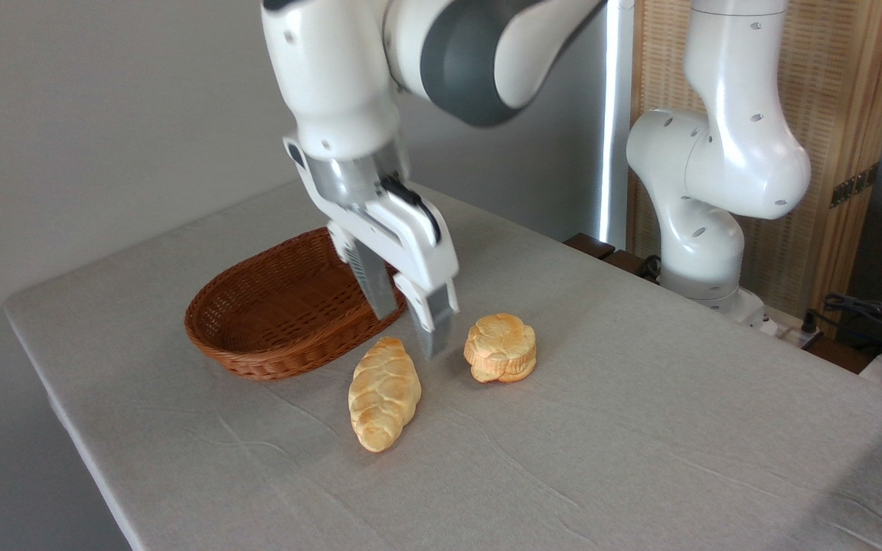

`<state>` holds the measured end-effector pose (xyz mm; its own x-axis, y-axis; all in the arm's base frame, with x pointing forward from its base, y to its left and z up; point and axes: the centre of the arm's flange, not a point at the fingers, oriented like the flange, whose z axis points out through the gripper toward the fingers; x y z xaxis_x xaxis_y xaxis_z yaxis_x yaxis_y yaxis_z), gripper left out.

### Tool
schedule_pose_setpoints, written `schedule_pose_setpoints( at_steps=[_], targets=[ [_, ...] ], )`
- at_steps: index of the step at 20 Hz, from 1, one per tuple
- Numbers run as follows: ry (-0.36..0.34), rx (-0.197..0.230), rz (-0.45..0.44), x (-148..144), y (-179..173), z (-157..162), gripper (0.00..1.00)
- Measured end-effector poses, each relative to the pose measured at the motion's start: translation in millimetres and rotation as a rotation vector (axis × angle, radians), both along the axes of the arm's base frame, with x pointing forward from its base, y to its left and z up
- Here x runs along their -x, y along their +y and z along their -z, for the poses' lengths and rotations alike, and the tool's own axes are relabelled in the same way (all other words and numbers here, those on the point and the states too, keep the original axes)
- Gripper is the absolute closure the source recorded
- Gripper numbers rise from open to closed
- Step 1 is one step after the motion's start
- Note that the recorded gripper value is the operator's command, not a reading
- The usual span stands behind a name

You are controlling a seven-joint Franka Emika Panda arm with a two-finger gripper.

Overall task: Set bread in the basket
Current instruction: 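Move the open gripper over the round bread roll and lower it, then close the gripper on the round bread roll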

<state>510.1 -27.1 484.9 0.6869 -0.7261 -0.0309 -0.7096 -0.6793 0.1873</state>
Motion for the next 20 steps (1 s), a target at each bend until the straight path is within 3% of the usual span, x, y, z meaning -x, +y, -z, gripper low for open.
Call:
schedule_pose_setpoints(
  at_steps=[8, 12, 18, 19, 20],
  targets=[
    [0.120, 0.001, 0.059, 48.3, 1.1, 53.7, 0.00],
    [0.156, -0.041, 0.103, 57.3, 5.9, 70.6, 0.00],
    [0.167, -0.056, 0.114, 59.1, 7.2, 75.4, 0.00],
    [0.170, -0.059, 0.115, 59.2, 7.4, 76.7, 0.01],
    [0.171, -0.062, 0.118, 59.0, 7.4, 77.7, 0.15]
  ],
)
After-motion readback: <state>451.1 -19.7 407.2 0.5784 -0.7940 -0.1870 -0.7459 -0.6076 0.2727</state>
